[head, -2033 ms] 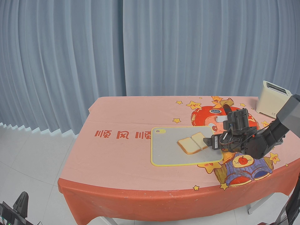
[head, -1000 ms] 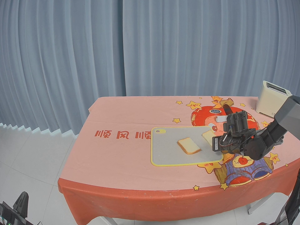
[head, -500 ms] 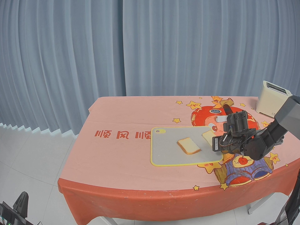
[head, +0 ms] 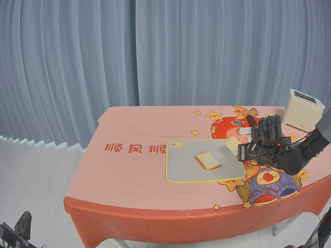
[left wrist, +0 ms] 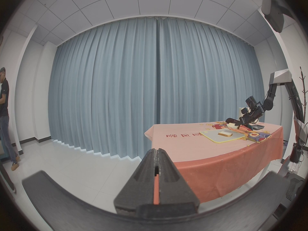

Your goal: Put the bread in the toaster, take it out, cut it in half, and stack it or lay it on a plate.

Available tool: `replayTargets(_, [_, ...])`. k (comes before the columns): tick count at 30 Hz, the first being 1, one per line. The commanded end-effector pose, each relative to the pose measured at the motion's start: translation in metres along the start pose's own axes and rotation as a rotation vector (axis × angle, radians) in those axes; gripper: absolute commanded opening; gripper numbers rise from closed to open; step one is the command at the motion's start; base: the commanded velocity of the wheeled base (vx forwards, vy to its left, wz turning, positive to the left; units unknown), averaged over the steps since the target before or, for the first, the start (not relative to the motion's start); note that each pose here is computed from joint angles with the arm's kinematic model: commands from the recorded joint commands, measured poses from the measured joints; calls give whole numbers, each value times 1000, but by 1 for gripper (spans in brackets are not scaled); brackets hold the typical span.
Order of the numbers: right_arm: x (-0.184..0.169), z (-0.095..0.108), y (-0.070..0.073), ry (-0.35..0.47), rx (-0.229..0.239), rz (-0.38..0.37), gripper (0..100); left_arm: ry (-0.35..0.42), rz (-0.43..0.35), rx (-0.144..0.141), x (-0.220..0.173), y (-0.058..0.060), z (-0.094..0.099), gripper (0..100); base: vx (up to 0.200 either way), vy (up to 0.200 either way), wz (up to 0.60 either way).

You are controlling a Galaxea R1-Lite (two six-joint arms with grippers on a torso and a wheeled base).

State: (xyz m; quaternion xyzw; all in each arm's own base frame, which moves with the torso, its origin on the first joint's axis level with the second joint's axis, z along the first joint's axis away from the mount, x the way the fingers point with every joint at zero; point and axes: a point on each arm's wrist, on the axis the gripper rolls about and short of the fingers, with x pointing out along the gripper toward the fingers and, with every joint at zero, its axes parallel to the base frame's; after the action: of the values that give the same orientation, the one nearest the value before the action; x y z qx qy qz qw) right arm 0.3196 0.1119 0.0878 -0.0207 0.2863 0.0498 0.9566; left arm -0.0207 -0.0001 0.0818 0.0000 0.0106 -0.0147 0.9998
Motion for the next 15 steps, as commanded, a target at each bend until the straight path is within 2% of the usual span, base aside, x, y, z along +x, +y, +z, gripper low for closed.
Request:
replayTargets(1, [-13, 9, -1, -34, 8, 5, 0, 19, 0, 0, 1, 0, -5, 0, 0, 0, 0])
replayTargets(8, [-22, 5, 0, -30, 2, 15, 0, 19, 0, 0, 1, 0, -5, 0, 0, 0, 0])
replayTargets(15, [-34, 7, -2, -49, 15, 10, 0, 19, 0, 0, 1, 0, -5, 0, 0, 0, 0])
